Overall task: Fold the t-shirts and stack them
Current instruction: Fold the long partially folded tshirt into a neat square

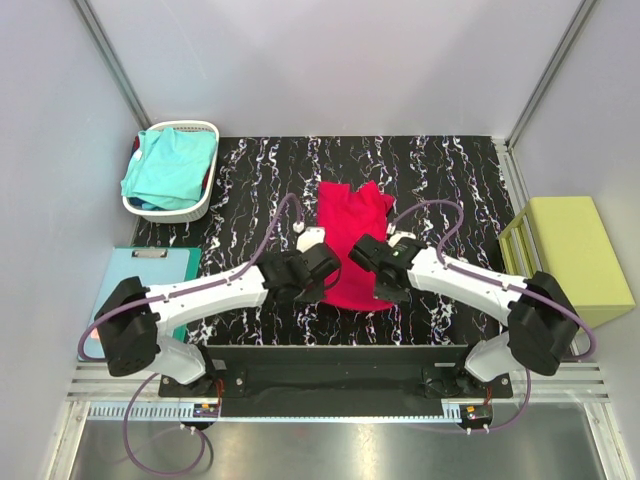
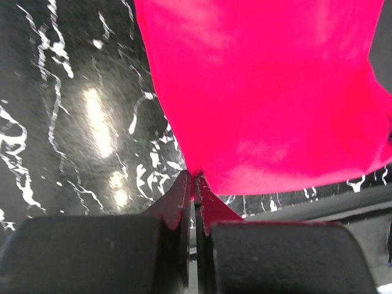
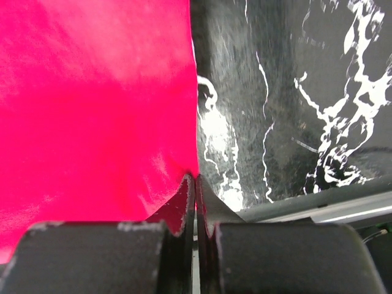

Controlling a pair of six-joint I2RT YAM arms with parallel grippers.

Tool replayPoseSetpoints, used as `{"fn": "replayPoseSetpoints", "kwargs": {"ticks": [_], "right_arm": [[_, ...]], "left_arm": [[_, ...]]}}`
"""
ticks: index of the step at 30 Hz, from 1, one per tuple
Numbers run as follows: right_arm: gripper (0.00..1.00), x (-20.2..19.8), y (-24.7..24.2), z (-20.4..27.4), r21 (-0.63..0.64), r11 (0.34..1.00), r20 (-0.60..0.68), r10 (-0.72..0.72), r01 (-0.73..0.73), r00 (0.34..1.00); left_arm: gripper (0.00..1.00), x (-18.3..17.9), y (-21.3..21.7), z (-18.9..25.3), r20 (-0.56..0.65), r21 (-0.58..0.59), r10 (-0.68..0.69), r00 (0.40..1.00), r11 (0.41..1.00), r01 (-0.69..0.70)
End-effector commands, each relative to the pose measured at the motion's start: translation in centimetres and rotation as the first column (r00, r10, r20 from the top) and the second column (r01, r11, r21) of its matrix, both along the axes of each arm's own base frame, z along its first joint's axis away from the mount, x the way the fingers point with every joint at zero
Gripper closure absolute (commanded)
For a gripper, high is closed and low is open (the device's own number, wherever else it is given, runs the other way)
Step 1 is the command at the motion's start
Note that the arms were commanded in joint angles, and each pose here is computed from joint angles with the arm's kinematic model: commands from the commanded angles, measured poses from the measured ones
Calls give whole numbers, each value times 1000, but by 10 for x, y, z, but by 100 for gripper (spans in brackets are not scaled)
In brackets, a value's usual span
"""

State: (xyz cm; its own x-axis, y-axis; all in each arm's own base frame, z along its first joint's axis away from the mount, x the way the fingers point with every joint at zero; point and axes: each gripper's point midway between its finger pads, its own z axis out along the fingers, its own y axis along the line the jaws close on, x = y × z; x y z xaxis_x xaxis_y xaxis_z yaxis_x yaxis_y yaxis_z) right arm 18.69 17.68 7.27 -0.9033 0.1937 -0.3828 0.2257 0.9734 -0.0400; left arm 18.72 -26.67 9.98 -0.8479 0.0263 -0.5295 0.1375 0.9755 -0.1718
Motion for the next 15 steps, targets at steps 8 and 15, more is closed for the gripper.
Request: {"fn": "replayPoseSetpoints", "kwargs": {"ticks": [8, 15], "right_arm": [[100, 60, -11, 36, -68, 998, 112, 0, 8, 994], [100, 99, -19, 53, -83, 996, 155, -15, 28, 988]], "left_arm": [[100, 64, -1, 37, 107, 27, 40, 993, 999, -43], [100, 97, -5, 54, 138, 21, 54, 989, 998, -58]]}}
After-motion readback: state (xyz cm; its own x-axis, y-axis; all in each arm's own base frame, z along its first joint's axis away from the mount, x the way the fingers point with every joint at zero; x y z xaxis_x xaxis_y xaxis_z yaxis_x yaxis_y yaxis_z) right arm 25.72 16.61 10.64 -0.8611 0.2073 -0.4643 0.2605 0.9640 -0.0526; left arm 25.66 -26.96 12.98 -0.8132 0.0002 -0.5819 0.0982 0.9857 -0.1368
